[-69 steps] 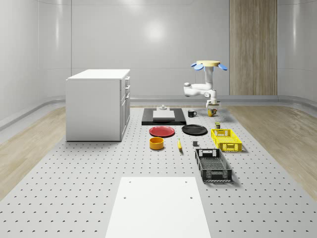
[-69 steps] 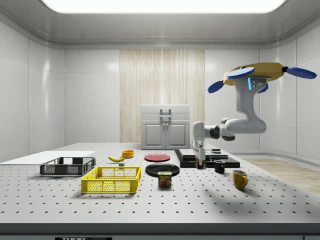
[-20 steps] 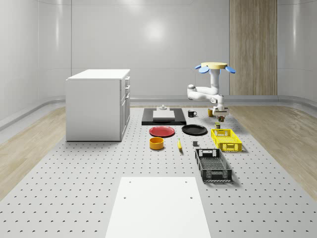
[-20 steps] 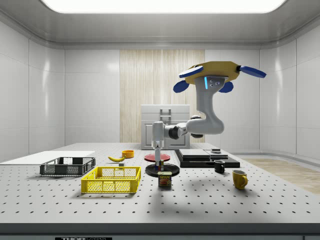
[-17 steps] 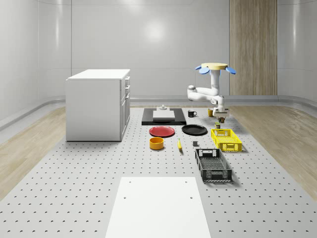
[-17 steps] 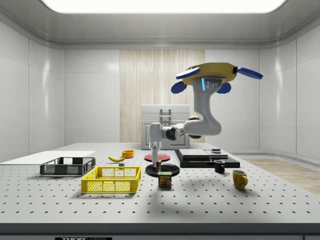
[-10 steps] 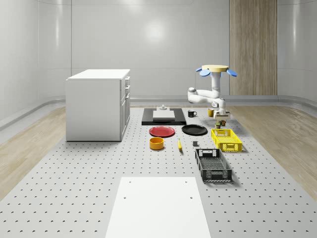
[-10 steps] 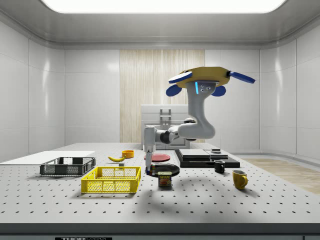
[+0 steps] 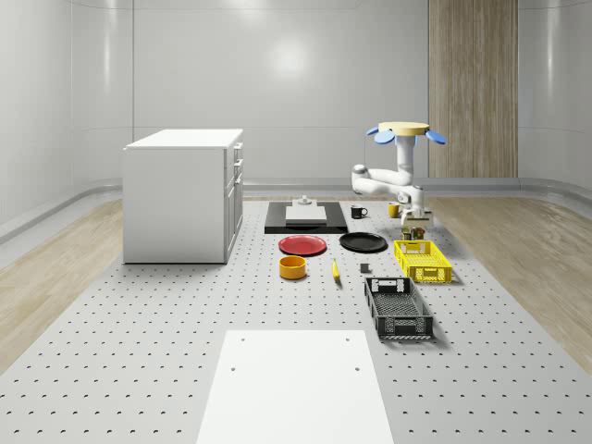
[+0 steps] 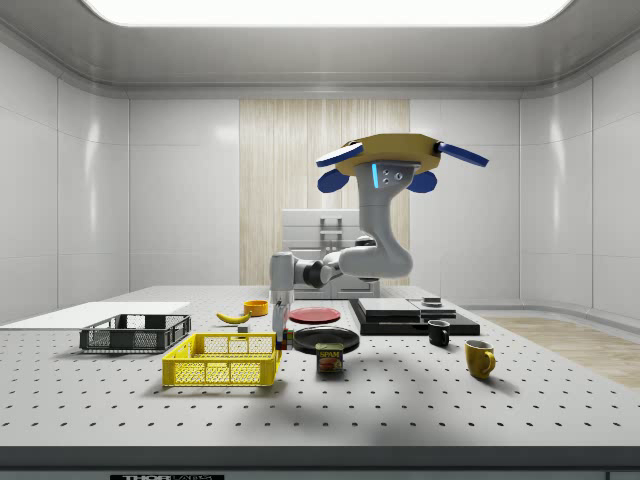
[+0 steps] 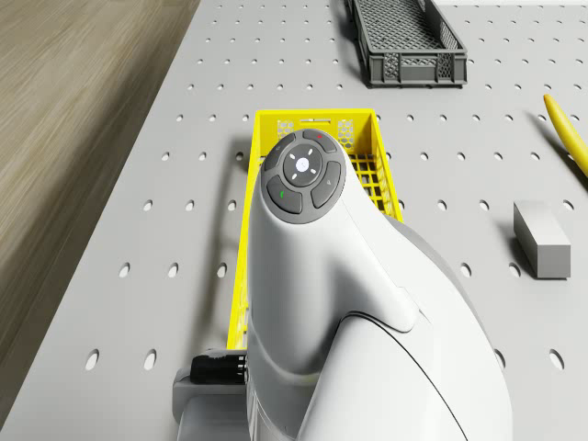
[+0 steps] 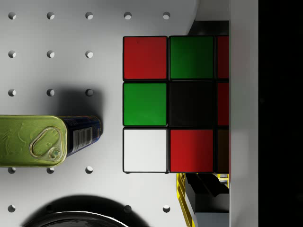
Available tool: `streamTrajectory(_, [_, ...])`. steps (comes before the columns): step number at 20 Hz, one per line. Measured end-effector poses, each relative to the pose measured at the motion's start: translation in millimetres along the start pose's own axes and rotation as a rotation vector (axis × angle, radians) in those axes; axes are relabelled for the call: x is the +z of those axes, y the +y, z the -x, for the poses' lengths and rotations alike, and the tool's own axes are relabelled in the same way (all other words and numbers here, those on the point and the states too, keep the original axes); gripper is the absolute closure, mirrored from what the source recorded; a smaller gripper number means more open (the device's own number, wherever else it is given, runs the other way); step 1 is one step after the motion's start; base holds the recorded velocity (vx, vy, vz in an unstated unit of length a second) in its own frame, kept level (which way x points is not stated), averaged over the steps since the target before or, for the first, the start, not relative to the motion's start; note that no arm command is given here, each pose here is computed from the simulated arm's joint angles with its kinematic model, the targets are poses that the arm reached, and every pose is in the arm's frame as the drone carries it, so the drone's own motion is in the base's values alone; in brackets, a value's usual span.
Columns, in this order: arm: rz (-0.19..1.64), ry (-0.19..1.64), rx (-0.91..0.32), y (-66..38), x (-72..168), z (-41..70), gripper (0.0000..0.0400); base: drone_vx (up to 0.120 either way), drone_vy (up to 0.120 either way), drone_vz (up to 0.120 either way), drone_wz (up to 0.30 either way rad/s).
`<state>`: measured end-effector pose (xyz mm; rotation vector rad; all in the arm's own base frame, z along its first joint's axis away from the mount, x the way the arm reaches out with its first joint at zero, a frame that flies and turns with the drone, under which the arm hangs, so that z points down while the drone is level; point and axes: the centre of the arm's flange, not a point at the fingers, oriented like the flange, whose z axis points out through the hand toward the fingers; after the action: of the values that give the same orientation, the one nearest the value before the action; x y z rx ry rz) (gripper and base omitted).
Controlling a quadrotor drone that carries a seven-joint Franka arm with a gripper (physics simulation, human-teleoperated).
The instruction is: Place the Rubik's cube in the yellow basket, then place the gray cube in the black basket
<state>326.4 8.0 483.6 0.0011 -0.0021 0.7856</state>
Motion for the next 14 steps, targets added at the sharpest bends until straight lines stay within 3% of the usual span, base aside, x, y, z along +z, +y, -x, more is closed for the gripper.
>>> streamTrajectory(9, [0.0, 0.0, 0.0, 0.0, 0.0, 0.0, 0.005, 0.12, 0.0, 0.0, 0.0])
streamTrajectory(14, [0.0, 0.0, 0.0, 0.0, 0.0, 0.0, 0.005, 0.0, -0.112, 0.0, 0.0])
